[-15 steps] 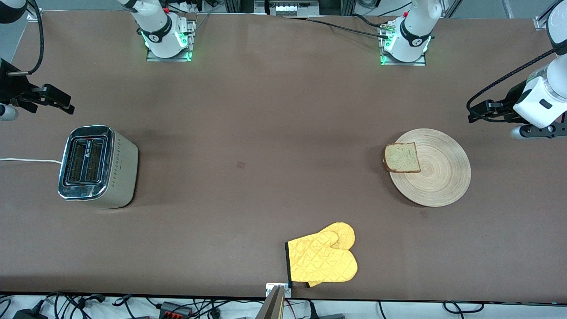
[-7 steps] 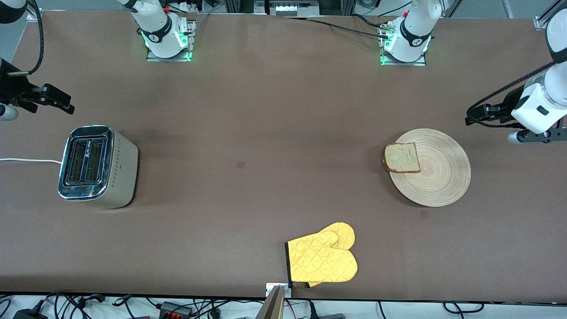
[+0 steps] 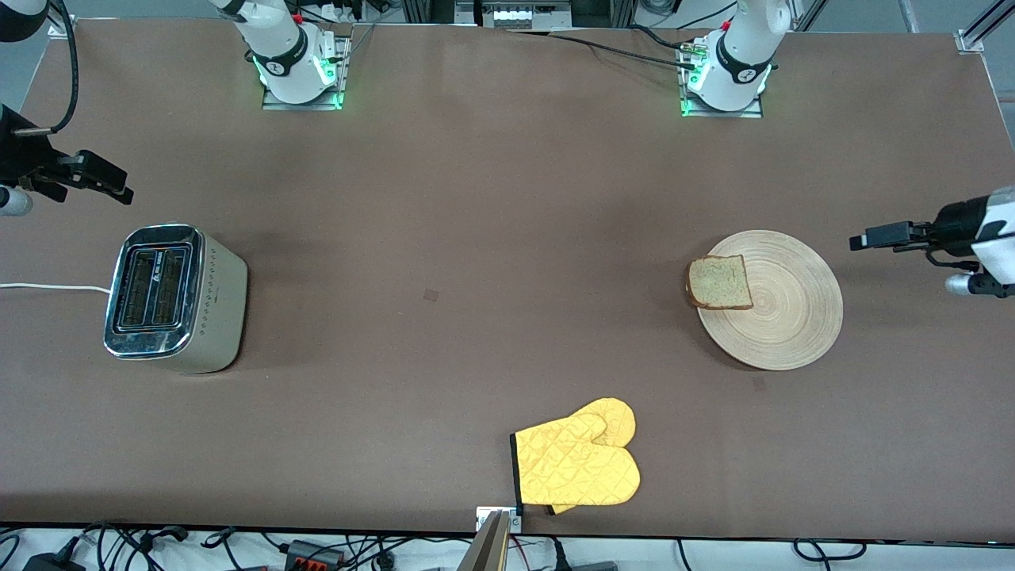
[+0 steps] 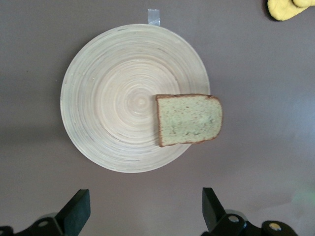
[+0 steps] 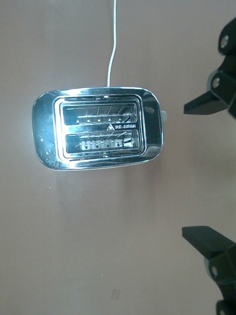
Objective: Move plate and put bread in toaster
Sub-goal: 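Reach the left gripper toward the wooden plate rim, then grip the plate rim with the left gripper while the right gripper rises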
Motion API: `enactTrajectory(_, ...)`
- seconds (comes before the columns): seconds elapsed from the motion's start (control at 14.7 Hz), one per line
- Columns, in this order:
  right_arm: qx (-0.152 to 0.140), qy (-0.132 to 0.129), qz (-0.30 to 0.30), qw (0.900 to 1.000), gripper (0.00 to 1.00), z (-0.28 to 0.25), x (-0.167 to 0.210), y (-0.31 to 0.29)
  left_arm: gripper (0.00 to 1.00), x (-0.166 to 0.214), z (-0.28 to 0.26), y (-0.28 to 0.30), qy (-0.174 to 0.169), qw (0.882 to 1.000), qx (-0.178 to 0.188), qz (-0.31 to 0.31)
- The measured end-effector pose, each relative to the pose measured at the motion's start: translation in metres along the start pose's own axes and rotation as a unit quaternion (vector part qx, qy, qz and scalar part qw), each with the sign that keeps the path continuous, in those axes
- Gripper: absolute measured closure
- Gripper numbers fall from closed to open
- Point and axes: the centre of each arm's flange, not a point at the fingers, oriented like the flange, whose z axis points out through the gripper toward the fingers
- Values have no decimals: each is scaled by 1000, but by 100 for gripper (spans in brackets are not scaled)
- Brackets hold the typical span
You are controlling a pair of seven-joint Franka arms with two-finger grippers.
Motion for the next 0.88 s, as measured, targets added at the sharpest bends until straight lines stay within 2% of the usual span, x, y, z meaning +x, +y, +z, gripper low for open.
enactTrajectory(0.2,0,0,0,1000,0,0,0,0,0,14,48,-61,-7,997,-66,44)
enactTrajectory(0.34,0,0,0,1000,0,0,0,0,0,21,81,-92,-11,994,-93,64)
enactTrajectory(0.61,0,-4,-4,1000,0,4,2,-4,0,32,125,-130,-2,989,-111,101)
enactTrajectory(0.88,0,-25,-19,1000,0,27,12,-19,0,27,150,-164,7,985,-129,111)
